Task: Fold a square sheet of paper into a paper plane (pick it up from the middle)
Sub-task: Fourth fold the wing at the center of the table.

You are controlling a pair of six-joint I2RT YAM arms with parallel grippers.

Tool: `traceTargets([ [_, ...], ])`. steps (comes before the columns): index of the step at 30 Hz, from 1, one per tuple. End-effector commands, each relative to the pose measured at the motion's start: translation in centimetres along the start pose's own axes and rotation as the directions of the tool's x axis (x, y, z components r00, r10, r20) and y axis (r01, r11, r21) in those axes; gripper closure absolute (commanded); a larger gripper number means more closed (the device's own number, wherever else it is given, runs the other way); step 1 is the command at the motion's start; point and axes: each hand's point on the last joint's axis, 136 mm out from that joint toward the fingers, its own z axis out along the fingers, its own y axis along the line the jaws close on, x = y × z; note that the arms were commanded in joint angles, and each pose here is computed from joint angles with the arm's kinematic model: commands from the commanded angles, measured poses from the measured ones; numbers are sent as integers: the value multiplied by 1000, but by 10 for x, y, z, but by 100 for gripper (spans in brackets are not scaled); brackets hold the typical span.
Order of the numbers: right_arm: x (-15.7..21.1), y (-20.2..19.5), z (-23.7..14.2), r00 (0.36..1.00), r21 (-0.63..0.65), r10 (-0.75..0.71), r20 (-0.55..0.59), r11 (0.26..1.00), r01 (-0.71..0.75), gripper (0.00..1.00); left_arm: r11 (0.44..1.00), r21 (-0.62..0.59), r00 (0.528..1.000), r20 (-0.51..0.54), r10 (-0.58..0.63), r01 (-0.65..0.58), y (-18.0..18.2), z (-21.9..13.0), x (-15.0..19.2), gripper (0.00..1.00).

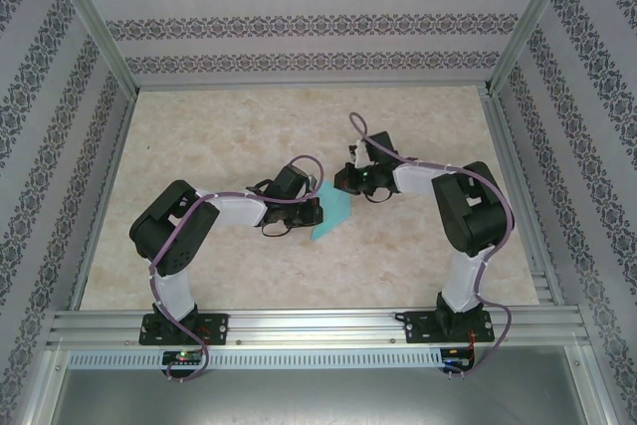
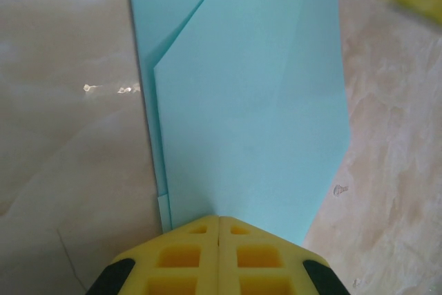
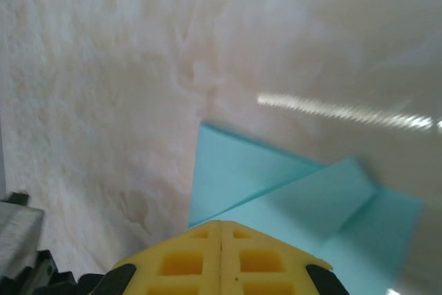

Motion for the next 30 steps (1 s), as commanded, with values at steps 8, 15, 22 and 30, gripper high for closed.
traceTargets([
  [8,-14,-42,14,996,53,87,19,995,-88,100,965,-253,973,-198,-116,64,73,5,70,100],
  [15,-52,-70,0,977,112,182,109,975,-194,100,972,-227,974,-200,-107,60,70,6,71,100],
  [22,-73,-48,-23,976,108,149,161,980,-167,100,975,-213,978,-184,-102,62,66,8,66,100],
  [30,-12,3,-27,991,46,96,96,994,-101,100,980,-188,983,-155,-100,70,59,10,57,100],
])
